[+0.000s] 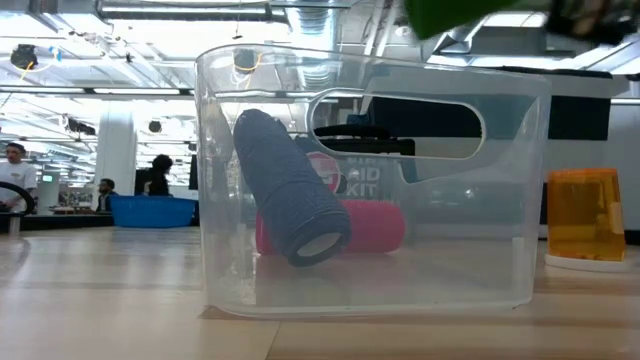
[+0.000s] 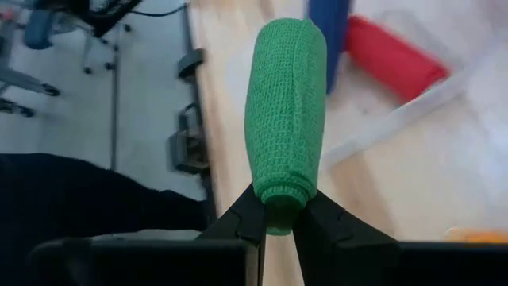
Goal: Pick & place medical supplies in basket/bin
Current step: Put the green bandage into the transparent bin, then adjust the first aid kit
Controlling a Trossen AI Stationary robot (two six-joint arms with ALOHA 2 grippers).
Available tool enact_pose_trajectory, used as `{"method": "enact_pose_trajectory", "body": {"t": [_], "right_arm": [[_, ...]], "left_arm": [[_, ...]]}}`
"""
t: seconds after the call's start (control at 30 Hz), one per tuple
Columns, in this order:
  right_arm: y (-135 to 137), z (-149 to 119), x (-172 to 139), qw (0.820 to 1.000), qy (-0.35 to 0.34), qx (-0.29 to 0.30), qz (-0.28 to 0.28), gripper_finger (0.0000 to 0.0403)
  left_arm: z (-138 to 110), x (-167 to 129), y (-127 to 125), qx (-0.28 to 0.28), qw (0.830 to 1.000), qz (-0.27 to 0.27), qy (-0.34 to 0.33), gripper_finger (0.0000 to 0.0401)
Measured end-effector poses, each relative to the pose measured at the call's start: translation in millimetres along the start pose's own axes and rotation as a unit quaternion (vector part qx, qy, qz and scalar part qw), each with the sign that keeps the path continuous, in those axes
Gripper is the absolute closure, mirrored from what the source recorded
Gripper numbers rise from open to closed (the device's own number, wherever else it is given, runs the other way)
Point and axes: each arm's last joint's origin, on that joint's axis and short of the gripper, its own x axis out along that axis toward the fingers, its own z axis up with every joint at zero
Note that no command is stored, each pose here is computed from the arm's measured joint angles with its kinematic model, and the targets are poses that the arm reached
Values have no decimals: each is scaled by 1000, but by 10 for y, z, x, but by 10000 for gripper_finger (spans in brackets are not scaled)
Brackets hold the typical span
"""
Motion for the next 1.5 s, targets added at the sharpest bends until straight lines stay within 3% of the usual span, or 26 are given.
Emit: {"method": "enact_pose_trajectory", "body": {"t": [0.43,0.63,0.77,1.13,1.27,1.5], "right_arm": [[-216,243,568,996,66,-18,63,365],[-251,328,621,993,77,-19,82,359],[-198,432,592,993,62,-37,96,331],[-234,497,582,990,78,-51,108,203],[-257,536,584,990,70,-55,109,186],[-333,631,590,994,44,-47,92,191]], "left_arm": [[-69,56,-85,19,1000,-12,11,192],[-71,56,-84,33,999,-11,12,192],[-75,56,-84,36,999,-11,13,192],[-75,56,-83,47,999,-10,13,192],[-75,56,-83,47,999,-10,13,192],[-75,56,-83,47,999,-10,13,192]]}}
